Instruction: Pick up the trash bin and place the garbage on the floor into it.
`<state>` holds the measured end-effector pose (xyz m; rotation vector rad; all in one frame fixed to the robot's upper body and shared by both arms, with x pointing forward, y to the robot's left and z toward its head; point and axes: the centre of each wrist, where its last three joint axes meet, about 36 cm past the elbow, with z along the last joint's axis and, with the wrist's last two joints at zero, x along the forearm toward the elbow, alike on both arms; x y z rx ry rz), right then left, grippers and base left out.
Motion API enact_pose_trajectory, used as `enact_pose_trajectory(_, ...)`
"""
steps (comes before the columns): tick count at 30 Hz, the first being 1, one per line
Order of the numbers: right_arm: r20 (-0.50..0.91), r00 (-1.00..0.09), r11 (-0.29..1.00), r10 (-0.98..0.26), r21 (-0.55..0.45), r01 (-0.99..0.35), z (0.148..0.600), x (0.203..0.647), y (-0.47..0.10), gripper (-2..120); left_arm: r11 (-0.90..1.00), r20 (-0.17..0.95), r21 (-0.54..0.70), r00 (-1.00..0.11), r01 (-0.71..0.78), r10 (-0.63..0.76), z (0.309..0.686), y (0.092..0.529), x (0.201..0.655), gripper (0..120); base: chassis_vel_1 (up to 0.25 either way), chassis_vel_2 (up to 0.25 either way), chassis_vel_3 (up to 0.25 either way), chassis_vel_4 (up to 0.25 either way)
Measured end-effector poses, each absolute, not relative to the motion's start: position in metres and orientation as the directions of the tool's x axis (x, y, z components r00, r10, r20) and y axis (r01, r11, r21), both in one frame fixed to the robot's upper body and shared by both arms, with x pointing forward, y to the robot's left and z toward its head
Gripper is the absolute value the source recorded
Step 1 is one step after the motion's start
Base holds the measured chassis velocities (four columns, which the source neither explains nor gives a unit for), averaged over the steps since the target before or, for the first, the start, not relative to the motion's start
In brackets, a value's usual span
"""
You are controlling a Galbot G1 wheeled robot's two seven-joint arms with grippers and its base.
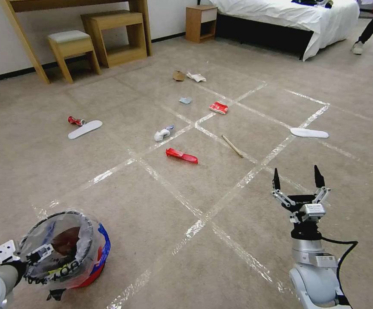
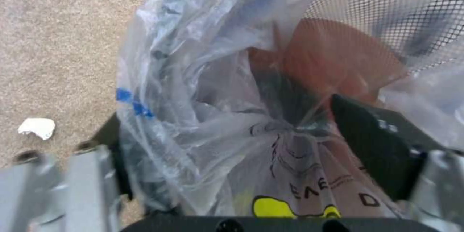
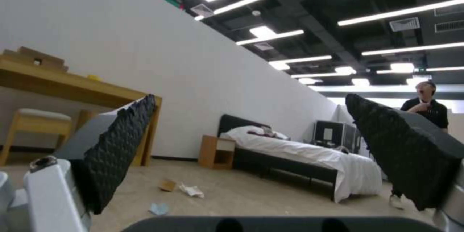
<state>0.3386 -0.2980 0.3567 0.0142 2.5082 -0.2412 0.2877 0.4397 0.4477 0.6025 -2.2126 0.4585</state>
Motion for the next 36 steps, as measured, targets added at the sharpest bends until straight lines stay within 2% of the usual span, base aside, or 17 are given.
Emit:
enact_pose_trajectory(2,-0.581,-0.812,0.983,-0.045,-0.169,0.067,0.356,0.339,-0.298,100,0.823,0.767,-0.129,-0.581,-0.554,-0.271,0.447,0.439,0.288,72,0.000,0.000,0.000,0.000)
enact_pose_trajectory(5,-0.581,-0.813,0.984,-0.042,-0.167,0.068,0.355,0.340,-0.298,100,0.826,0.766,-0.128,-0.584,-0.548,-0.269,0.450,0.438,0.287,57,0.000,0.000,0.000,0.000)
enact_pose_trajectory(6,-0.581,-0.813,0.984,-0.042,-0.167,0.068,0.355,0.340,-0.298,100,0.826,0.766,-0.128,-0.584,-0.548,-0.269,0.450,0.438,0.287,57,0.000,0.000,0.000,0.000)
enact_pose_trajectory(13,-0.580,-0.814,0.985,-0.037,-0.158,0.068,0.353,0.343,-0.296,100,0.833,0.761,-0.131,-0.593,-0.537,-0.263,0.454,0.437,0.285,27,0.000,0.000,0.000,0.000)
enact_pose_trajectory(14,-0.580,-0.814,0.985,-0.037,-0.158,0.068,0.353,0.343,-0.296,100,0.833,0.761,-0.131,-0.593,-0.537,-0.263,0.454,0.437,0.285,27,0.000,0.000,0.000,0.000)
enact_pose_trajectory(17,-0.580,-0.814,0.985,-0.034,-0.157,0.071,0.352,0.344,-0.297,100,0.839,0.754,-0.142,-0.607,-0.525,-0.252,0.457,0.435,0.283,12,0.000,0.000,0.000,0.000)
enact_pose_trajectory(18,-0.580,-0.814,0.985,-0.034,-0.157,0.071,0.352,0.344,-0.297,100,0.839,0.754,-0.142,-0.607,-0.525,-0.252,0.457,0.435,0.283,12,0.000,0.000,0.000,0.000)
enact_pose_trajectory(21,-0.578,-0.815,0.985,-0.032,-0.156,0.072,0.352,0.344,-0.297,100,0.840,0.750,-0.147,-0.612,-0.523,-0.250,0.460,0.435,0.282,1,0.000,0.000,0.000,0.000)
enact_pose_trajectory(36,-0.576,-0.817,0.985,-0.019,-0.152,0.084,0.350,0.342,-0.299,100,0.837,0.759,-0.155,-0.606,-0.525,-0.239,0.452,0.430,0.273,0,0.000,0.000,0.000,0.000)
